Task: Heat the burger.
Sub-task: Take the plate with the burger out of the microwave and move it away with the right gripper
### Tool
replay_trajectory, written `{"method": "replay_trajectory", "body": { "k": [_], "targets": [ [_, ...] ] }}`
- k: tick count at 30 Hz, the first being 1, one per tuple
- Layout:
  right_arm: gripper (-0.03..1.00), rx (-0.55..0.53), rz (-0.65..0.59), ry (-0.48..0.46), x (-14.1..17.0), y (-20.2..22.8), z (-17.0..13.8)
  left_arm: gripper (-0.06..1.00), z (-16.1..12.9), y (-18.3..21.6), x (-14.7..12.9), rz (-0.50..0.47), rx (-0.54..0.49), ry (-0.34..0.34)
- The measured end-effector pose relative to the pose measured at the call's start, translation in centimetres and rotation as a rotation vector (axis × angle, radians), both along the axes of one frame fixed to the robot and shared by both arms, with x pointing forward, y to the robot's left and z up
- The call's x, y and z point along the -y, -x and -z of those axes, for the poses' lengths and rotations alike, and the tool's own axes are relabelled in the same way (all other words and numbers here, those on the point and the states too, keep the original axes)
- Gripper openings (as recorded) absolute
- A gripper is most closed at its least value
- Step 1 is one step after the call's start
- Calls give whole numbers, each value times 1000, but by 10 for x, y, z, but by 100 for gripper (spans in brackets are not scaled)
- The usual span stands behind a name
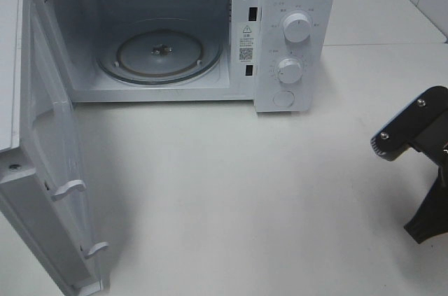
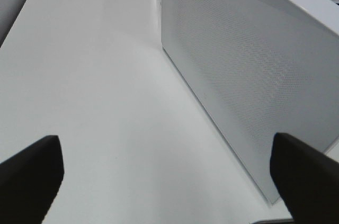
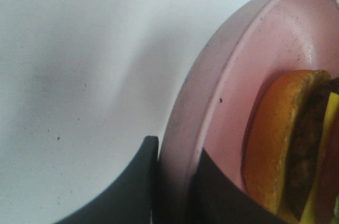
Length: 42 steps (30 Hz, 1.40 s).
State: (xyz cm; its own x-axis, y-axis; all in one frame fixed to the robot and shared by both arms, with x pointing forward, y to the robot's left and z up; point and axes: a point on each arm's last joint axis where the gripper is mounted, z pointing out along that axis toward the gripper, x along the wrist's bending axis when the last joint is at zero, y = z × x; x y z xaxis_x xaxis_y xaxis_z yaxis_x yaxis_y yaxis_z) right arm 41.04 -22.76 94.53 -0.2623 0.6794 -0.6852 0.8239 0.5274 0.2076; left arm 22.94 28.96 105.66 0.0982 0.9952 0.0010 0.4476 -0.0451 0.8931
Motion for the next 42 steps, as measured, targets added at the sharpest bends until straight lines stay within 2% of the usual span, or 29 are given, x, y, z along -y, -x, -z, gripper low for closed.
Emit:
{"method": "replay_trajectory", "body": {
  "k": [2, 4, 9, 26, 31, 33, 35, 36, 37, 38, 39, 40, 42],
  "targets": [
    [10, 3, 13, 1, 0, -3, 2, 98, 0, 0, 0, 0, 0, 0],
    [10, 4, 93, -14, 2, -15, 10, 98, 0, 0, 0, 0, 0, 0],
    [10, -25, 143, -12, 10, -24, 22, 98, 0, 0, 0, 0, 0, 0],
    [10, -51, 178, -23, 19, -42, 60, 98, 0, 0, 0, 0, 0, 0],
    [11, -71, 162, -79, 14, -44, 70, 98, 0, 0, 0, 0, 0, 0],
    [14, -77, 158, -75, 14, -45, 72, 98, 0, 0, 0, 0, 0, 0],
    [22, -74, 155, -73, 15, -45, 72, 98, 0, 0, 0, 0, 0, 0],
    [22, -74, 155, -73, 15, -45, 72, 98, 0, 0, 0, 0, 0, 0],
    [31, -75, 157, -85, 14, -46, 72, 98, 0, 0, 0, 0, 0, 0],
    [31, -75, 157, -85, 14, -46, 72, 98, 0, 0, 0, 0, 0, 0],
    [39, -78, 163, -101, 12, -47, 72, 98, 0, 0, 0, 0, 0, 0],
    [39, -78, 163, -101, 12, -47, 72, 98, 0, 0, 0, 0, 0, 0],
    [48, -84, 177, -124, 9, -49, 68, 98, 0, 0, 0, 0, 0, 0]
  ]
}}
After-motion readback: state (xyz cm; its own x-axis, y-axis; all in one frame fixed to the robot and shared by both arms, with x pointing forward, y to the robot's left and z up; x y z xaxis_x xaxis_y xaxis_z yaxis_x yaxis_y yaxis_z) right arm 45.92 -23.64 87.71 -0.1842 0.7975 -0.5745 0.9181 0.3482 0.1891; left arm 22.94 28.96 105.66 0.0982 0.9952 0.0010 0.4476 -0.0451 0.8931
